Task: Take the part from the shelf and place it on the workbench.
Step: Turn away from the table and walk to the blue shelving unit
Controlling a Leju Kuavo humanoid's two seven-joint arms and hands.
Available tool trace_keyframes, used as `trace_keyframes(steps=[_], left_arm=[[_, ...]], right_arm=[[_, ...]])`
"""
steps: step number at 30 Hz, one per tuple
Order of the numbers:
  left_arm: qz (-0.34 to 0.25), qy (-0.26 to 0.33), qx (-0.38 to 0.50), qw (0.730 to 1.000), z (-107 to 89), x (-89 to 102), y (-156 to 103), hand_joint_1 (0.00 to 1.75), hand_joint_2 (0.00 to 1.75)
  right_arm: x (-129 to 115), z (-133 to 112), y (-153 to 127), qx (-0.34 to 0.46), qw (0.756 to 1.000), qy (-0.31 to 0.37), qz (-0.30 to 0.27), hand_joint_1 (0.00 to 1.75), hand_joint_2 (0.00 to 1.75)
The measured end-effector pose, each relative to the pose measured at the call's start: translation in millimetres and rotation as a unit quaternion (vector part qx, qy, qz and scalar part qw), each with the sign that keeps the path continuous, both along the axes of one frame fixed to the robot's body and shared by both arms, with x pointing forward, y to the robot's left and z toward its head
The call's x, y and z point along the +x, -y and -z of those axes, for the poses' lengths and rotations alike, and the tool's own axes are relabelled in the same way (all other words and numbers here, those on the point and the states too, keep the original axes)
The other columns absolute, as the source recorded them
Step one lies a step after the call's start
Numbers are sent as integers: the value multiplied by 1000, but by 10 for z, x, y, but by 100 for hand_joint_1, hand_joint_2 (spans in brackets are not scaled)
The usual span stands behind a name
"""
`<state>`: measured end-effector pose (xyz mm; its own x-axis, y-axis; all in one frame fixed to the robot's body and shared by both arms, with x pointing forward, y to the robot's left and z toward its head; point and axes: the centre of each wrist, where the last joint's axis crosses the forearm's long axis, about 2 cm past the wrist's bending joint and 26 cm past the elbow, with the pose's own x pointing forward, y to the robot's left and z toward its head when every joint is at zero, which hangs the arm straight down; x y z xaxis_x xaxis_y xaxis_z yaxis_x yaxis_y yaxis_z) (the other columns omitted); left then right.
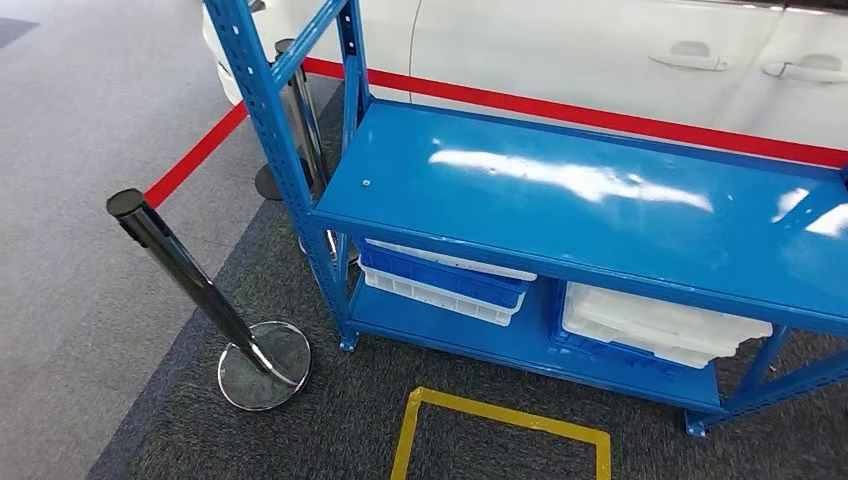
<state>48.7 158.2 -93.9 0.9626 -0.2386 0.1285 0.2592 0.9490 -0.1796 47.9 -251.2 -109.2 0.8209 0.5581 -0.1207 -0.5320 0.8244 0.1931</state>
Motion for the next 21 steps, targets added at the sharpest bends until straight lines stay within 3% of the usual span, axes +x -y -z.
trace_keyframes(steps=[10, 21], left_arm=[[17, -2, 5, 1000, 12, -27, -33, 0, 0], [135, 19, 14, 991, 6, -12, -15, 0, 0]], right_arm=[[-42, 4, -19, 2, 1000, -3, 14, 0, 0], [-43, 8, 16, 3, 991, 6, 130, 0, 0]])
